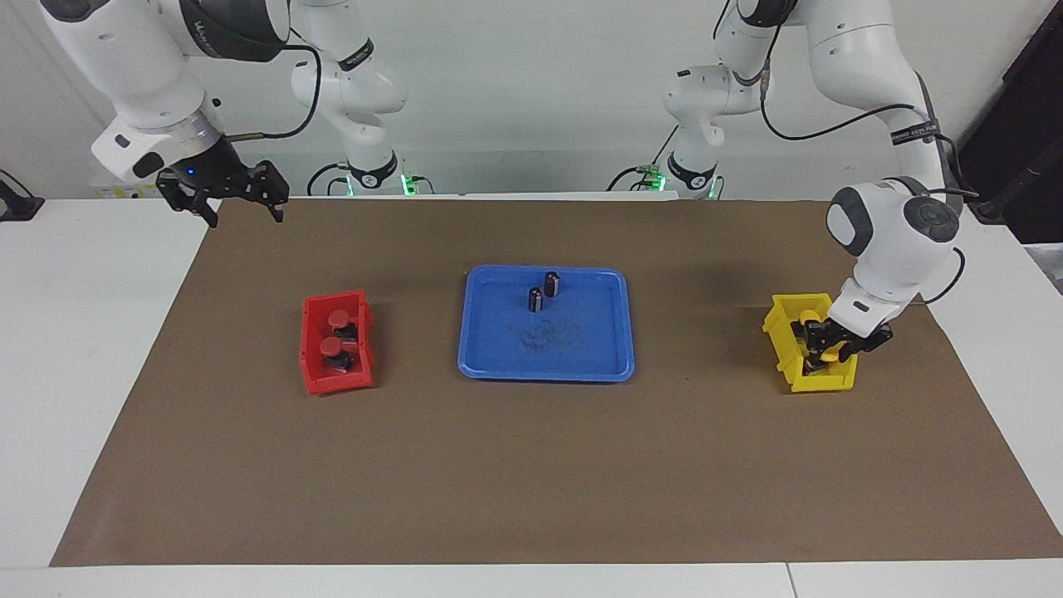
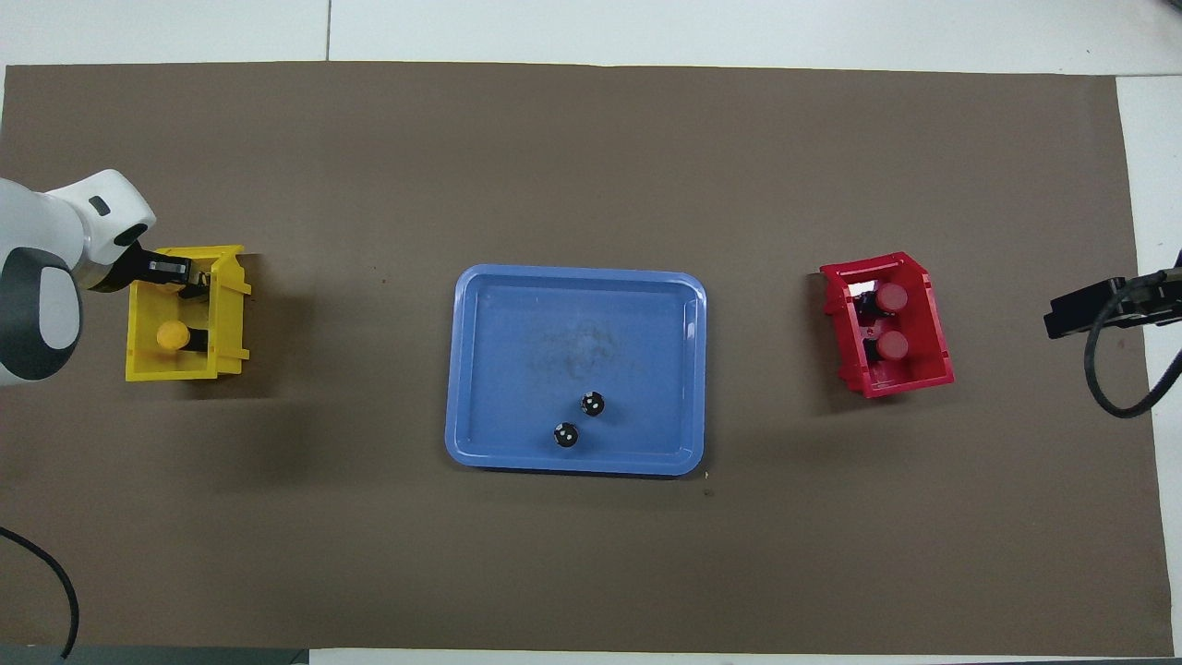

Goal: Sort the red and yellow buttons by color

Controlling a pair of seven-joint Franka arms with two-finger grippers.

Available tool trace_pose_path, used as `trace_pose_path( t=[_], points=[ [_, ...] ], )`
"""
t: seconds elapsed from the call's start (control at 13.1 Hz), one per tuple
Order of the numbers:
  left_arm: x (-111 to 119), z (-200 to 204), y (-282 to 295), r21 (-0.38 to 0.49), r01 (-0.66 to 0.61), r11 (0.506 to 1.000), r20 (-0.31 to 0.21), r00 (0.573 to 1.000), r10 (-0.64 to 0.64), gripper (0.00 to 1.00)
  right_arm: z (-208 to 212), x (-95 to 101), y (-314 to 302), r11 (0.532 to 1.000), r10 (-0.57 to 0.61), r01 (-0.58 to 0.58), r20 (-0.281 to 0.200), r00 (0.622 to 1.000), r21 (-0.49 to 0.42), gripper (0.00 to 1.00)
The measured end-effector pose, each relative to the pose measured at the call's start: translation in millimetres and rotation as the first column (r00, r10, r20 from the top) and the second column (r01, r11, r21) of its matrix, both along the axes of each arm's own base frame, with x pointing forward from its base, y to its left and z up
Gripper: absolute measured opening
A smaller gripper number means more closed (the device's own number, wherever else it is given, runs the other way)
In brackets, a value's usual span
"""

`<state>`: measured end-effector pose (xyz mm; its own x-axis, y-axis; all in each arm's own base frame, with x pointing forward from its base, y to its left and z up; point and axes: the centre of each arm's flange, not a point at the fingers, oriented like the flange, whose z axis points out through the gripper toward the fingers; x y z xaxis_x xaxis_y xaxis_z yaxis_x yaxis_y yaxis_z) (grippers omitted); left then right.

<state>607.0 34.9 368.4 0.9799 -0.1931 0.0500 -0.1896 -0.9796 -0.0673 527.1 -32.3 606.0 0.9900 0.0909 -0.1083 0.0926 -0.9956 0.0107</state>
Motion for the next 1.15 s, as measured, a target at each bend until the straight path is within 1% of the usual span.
trace_pose_path(
  t=[0.08,0.15,0.23,0.31,0.46,0.54,0.69,0.84,1.0,1.15],
  points=[
    [2,9,0,0.000,-0.002,1.000,-0.012,1.000,0.002,0.56,0,0.2,0,1.000,0.000,0.000,0.001,1.000,0.000,1.00],
    [5,18,0,0.001,-0.003,1.000,-0.022,1.000,0.003,0.56,0,0.3,0,1.000,0.000,0.000,0.003,1.000,0.000,1.00],
    [6,28,0,0.001,-0.004,1.000,-0.031,1.000,0.004,0.64,0,0.4,0,1.000,0.000,0.000,0.004,1.000,0.000,1.00],
    [8,38,-1,0.001,-0.003,1.000,-0.039,0.999,0.003,0.73,0,0.5,0,1.000,0.001,-0.001,0.004,1.000,0.000,1.00],
    [10,64,-7,0.000,0.001,1.000,-0.066,0.998,-0.001,0.99,0,0.6,0,1.000,0.001,-0.001,0.005,1.000,0.000,1.00],
    [10,86,-10,0.000,0.004,1.000,-0.081,0.997,-0.004,1.00,0,0.6,1,1.000,0.001,-0.001,0.005,1.000,0.000,1.00],
    [5,146,-25,-0.005,0.001,1.000,-0.082,0.997,-0.002,1.00,0,0.6,1,1.000,0.001,-0.001,0.005,1.000,0.000,1.00],
    [-11,200,-43,-0.048,-0.048,0.998,-0.081,0.996,0.044,1.00,0,0.6,1,1.000,0.001,-0.001,0.005,1.000,0.000,1.00],
    [-26,231,-55,-0.071,-0.050,0.996,-0.102,0.994,0.042,1.00,0,0.6,1,1.000,0.001,-0.001,0.005,1.000,0.000,1.00],
    [-37,249,-65,-0.073,-0.037,0.997,-0.106,0.994,0.029,1.00,0,0.6,1,1.000,0.001,-0.001,0.005,1.000,0.000,1.00]
  ],
)
